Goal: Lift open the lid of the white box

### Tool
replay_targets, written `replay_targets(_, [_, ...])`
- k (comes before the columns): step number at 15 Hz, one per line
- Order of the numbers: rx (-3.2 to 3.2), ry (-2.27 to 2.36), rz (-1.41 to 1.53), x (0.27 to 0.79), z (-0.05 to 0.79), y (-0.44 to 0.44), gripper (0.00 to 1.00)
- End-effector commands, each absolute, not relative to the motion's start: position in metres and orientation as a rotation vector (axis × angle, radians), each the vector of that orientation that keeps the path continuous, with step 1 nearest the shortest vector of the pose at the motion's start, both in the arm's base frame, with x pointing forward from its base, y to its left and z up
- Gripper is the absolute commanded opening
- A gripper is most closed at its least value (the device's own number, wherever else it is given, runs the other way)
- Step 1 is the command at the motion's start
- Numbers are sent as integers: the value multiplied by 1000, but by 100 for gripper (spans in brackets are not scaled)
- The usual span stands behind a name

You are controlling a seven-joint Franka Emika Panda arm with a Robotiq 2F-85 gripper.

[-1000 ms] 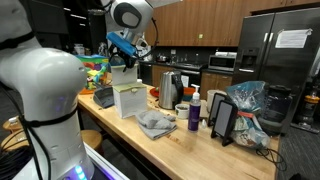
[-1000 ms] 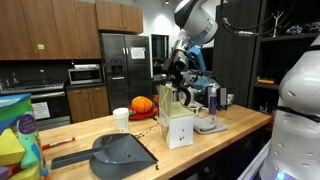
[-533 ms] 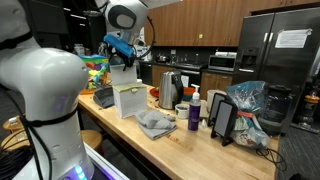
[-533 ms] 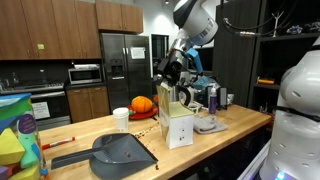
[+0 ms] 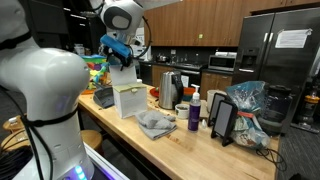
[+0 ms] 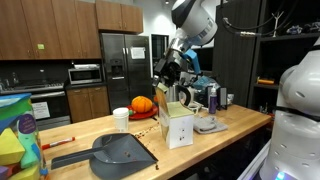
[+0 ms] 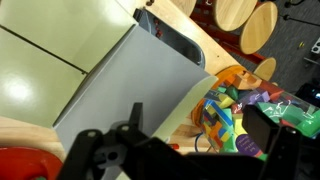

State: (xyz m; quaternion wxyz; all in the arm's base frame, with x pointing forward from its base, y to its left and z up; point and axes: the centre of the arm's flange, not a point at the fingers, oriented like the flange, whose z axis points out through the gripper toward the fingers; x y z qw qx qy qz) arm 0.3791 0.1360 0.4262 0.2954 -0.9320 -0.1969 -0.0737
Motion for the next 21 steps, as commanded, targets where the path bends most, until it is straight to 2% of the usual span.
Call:
replay_targets(1, [-2468,-543,-234,370,422,144,100])
replay_targets(21, [-2508,-583,-205,389,390,174,100])
